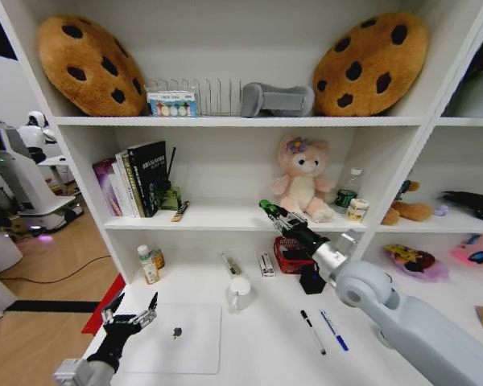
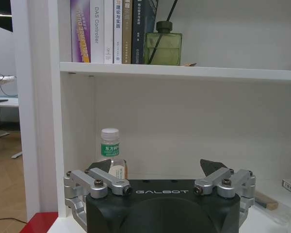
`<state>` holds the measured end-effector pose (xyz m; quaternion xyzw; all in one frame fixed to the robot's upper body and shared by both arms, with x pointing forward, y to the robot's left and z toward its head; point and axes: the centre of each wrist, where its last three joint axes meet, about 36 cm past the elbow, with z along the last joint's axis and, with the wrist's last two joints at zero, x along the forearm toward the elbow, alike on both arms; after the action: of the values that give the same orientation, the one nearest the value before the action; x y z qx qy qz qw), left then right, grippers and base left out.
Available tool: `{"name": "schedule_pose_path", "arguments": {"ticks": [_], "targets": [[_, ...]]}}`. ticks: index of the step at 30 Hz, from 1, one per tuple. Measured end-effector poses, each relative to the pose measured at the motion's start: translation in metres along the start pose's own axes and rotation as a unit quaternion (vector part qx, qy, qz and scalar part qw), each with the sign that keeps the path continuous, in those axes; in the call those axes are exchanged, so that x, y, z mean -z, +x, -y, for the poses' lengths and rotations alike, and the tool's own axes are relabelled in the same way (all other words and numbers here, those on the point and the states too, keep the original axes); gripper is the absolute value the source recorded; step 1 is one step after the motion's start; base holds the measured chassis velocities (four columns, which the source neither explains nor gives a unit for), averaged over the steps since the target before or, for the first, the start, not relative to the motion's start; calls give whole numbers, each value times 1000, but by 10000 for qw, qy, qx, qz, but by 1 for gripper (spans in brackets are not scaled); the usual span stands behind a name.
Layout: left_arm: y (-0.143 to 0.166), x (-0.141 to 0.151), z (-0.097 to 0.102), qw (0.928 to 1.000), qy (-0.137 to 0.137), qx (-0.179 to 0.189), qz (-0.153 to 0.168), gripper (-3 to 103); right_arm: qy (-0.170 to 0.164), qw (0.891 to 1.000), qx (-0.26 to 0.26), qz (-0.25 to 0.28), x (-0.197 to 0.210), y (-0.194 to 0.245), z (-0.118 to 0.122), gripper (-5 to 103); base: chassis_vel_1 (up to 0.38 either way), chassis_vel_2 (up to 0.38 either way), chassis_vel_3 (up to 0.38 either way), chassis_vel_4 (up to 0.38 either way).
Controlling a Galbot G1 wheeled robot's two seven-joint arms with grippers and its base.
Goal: Organize the objects on the table.
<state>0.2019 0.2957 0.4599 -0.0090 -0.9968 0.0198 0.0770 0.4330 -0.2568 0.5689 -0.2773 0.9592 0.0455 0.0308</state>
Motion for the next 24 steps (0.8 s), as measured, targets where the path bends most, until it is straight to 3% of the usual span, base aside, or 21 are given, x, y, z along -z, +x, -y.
{"name": "schedule_pose_path", "arguments": {"ticks": [2,9,17,20,23,24], "targets": [[0,0,0,10000,24,38,9,100,-68,9999,60,-119,-4,-31,-2,35,0,0,0,0],[1,0,-4,9999,5,109,12,100,-292,9983,108,-493,-28,-78,-14,35,0,0,0,0],[1,-2,-9,9999,25,150,1,100,-266,9979,68,-591,-32,-93,-20,32,0,0,0,0],[1,-4,-9,9999,30,155,-12,100,-241,9978,33,-613,-31,-94,-21,40,0,0,0,0],[-1,-6,-9,9999,40,126,-26,100,-233,9979,-1,-606,-27,-92,-21,57,0,0,0,0],[-1,-6,-9,9999,40,126,-26,100,-233,9979,-1,-606,-27,-92,-21,57,0,0,0,0]]}}
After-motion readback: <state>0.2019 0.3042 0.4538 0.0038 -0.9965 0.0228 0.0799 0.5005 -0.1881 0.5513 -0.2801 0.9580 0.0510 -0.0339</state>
